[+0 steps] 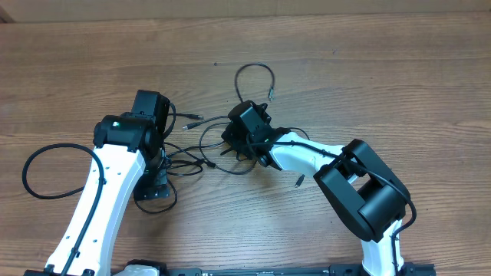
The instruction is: Untangle cables
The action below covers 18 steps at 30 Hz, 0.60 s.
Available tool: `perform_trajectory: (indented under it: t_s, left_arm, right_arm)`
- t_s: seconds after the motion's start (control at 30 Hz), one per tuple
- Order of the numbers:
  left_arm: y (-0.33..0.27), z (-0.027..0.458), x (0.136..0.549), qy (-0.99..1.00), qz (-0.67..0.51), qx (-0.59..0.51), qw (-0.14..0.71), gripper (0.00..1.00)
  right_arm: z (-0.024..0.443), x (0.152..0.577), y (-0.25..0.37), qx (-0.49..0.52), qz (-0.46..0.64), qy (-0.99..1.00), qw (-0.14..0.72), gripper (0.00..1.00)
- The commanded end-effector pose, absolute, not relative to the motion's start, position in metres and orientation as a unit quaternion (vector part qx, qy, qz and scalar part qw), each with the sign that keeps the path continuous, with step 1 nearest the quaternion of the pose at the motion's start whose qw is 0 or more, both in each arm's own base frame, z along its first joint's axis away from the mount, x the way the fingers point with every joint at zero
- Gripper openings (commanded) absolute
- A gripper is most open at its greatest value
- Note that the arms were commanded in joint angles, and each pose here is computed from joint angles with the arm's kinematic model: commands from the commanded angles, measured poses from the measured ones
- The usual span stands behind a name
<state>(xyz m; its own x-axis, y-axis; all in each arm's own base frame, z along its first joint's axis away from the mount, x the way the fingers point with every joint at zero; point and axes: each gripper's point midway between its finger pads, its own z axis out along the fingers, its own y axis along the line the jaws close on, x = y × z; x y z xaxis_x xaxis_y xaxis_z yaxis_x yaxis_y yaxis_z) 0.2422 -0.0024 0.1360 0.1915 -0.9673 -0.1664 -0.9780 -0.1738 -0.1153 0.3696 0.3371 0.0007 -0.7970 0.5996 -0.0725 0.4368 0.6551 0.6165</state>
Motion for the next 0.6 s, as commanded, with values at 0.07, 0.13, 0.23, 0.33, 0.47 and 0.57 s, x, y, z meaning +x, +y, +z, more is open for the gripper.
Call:
perform_trajectory:
  t_s: [0.07, 0.13, 0.23, 0.33, 0.47, 0.57]
  left_arm:
    - [0.002, 0.147, 0.245, 0.639, 0.018, -0.76, 0.117, 1.0]
    - [0.002, 0.147, 0.245, 0.639, 0.018, -0.76, 0.117, 1.0]
    - [0.002, 0.147, 0.245, 0.639, 0.018, -0.76, 0.117, 1.0]
    - [0.002, 0.147, 0.245, 0.639, 0.018, -0.76, 0.117, 1.0]
    - [0.002, 0.147, 0.245, 0.639, 0.018, -0.76, 0.117, 1.0]
    - [0.002, 0.147, 0.245, 0.639, 0.018, -0.76, 0.117, 1.0]
  right_arm:
    - [-0.012, 0.358, 0.342, 0.278, 0.303, 0.906, 0.102, 0.04]
    - [-0.006, 0.357, 0.347, 0.27, 0.315, 0.905, 0.094, 0.04]
    - [0.012, 0.359, 0.351, 0.244, 0.33, 0.906, 0.106, 0.04]
    - [0.047, 0.362, 0.359, 0.229, 0.364, 0.895, 0.12, 0.04]
    - [0.108, 0.374, 0.358, 0.202, 0.402, 0.874, 0.185, 0.04]
    - [0.15, 0.382, 0.348, 0.209, 0.413, 0.854, 0.237, 0.04]
